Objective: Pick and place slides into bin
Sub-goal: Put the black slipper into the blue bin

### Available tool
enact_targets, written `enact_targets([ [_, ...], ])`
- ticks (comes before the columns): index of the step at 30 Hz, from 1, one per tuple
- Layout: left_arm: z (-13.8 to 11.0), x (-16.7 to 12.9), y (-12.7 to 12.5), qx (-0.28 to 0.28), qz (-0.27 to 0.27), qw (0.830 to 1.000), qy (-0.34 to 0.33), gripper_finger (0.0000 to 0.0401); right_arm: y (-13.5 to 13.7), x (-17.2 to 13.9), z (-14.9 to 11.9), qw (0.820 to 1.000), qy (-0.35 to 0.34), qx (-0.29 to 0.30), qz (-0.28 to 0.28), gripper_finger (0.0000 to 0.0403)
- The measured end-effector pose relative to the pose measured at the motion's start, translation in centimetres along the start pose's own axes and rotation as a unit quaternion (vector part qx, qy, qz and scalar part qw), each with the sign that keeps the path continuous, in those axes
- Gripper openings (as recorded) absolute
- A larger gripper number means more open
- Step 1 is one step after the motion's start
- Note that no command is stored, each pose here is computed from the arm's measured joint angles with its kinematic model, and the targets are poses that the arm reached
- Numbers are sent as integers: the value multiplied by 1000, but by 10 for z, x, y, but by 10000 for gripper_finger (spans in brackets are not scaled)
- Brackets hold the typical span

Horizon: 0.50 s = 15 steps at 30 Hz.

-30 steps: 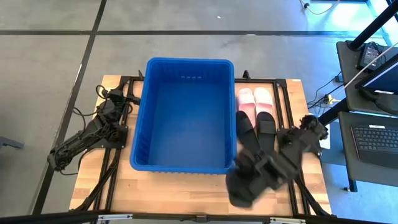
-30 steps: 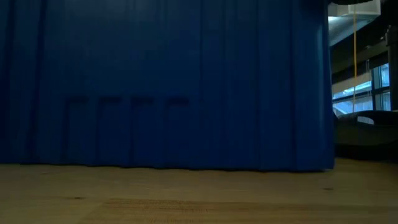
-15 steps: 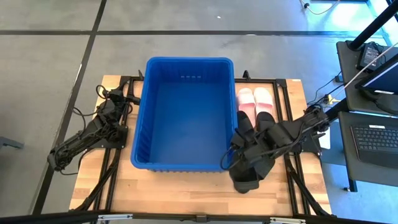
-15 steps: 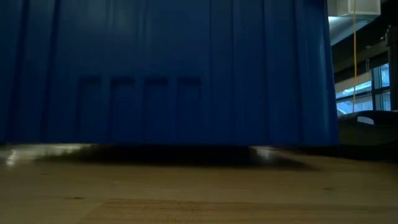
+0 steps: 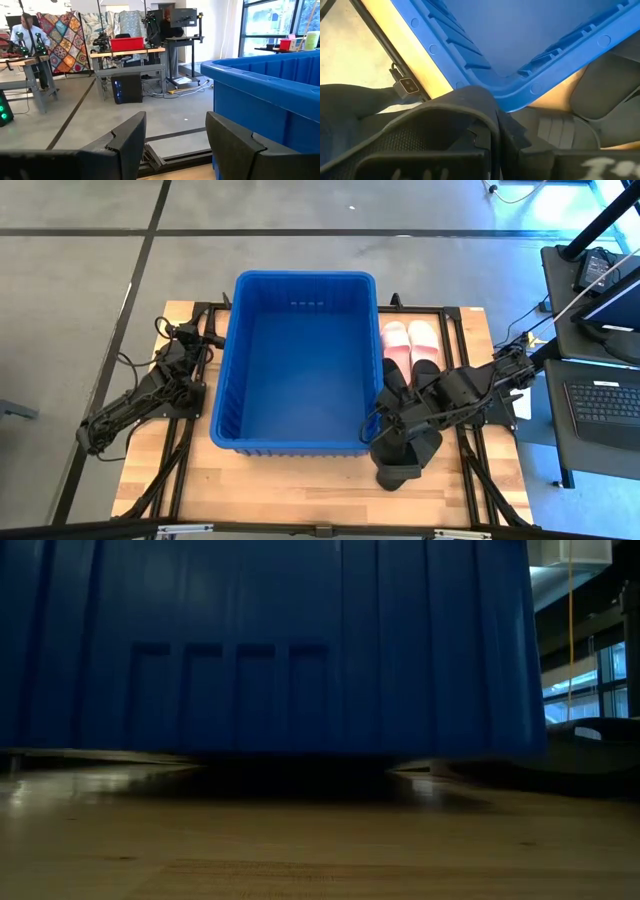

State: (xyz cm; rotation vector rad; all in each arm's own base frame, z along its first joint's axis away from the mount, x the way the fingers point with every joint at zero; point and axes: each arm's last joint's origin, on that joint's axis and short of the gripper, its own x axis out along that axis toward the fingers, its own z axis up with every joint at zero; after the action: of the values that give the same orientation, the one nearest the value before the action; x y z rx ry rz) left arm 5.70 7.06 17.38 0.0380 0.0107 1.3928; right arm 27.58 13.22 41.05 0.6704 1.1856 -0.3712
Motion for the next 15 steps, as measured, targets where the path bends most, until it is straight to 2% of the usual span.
enact_targets([
  [7, 0, 0, 0, 0, 1, 1000, 0, 202, 4, 14, 0, 1000, 10, 0, -6, 13],
  [10, 0, 0, 0, 0, 2, 1000, 0, 202, 8, 27, -1, 999, 40, 0, 0, 13],
  [15, 0, 0, 0, 0, 2, 1000, 0, 202, 20, 50, -6, 995, 93, -2, 44, 13],
])
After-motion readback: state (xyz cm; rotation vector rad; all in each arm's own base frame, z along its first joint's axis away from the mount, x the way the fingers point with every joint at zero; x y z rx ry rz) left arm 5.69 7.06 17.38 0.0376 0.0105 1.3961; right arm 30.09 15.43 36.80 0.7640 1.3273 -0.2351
